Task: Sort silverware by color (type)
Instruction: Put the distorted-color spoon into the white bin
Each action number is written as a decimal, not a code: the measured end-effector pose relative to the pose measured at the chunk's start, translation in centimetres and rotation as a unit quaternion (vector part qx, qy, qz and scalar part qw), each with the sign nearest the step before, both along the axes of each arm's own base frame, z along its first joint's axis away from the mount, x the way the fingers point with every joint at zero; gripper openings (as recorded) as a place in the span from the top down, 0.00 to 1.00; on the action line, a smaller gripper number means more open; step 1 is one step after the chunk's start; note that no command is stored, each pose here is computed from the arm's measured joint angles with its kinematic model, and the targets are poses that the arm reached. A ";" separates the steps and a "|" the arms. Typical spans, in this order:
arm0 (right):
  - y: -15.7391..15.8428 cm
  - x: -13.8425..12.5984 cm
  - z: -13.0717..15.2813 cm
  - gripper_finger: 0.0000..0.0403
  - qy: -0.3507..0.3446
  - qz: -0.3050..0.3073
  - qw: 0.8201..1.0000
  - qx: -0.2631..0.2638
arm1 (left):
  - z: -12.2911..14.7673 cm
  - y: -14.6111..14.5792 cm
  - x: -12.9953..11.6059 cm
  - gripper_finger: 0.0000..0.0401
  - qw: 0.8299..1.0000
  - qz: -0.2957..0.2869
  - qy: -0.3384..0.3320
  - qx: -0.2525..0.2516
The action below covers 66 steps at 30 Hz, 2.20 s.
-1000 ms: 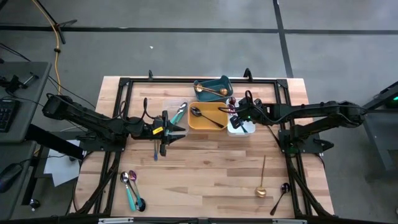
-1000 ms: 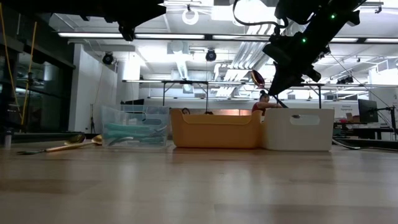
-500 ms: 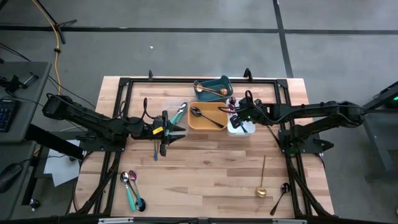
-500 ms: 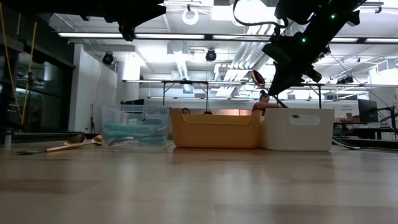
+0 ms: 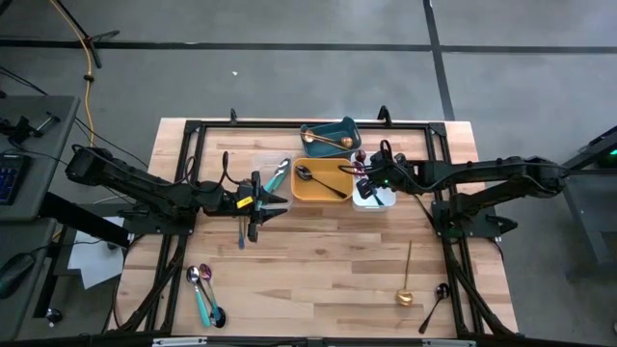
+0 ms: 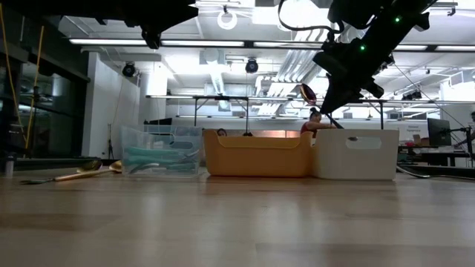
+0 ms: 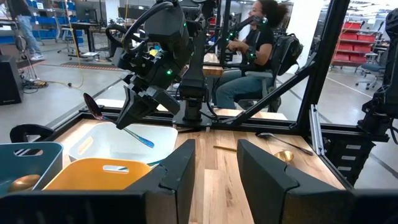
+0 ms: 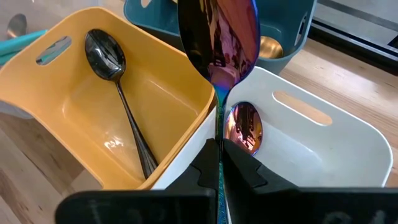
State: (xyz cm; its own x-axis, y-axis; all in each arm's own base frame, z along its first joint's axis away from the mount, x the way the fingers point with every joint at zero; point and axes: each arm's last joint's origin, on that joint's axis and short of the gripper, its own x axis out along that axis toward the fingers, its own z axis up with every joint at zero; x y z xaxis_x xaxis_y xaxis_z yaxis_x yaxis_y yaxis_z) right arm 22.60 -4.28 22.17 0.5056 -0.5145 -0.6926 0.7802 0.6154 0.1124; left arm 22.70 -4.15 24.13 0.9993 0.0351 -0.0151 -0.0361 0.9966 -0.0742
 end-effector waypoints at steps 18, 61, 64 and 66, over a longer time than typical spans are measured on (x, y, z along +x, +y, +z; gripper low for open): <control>0.0 0.0 0.0 1.00 -0.001 -0.001 1.000 0.001 | 0.0 0.0 0.0 0.72 1.000 0.000 0.000 0.000; 0.0 0.0 0.0 1.00 -0.001 -0.001 1.000 0.001 | 0.0 0.0 0.0 0.72 1.000 0.000 0.000 -0.001; 0.0 0.0 0.0 1.00 -0.006 -0.006 1.000 0.010 | 0.0 0.0 0.0 0.72 1.000 0.000 0.000 -0.001; 0.1 -0.1 -0.1 1.00 -0.001 -0.006 1.000 0.015 | 0.0 0.0 0.0 0.72 1.000 0.000 0.000 -0.001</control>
State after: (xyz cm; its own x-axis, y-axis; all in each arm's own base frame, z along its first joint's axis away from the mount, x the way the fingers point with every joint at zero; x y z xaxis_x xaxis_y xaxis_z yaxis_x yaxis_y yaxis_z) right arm 22.52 -4.23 22.07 0.5010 -0.4999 -0.7065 0.7876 0.6018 0.1326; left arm 22.70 -4.15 24.13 0.9993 0.0349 -0.0150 -0.0359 0.9965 -0.0753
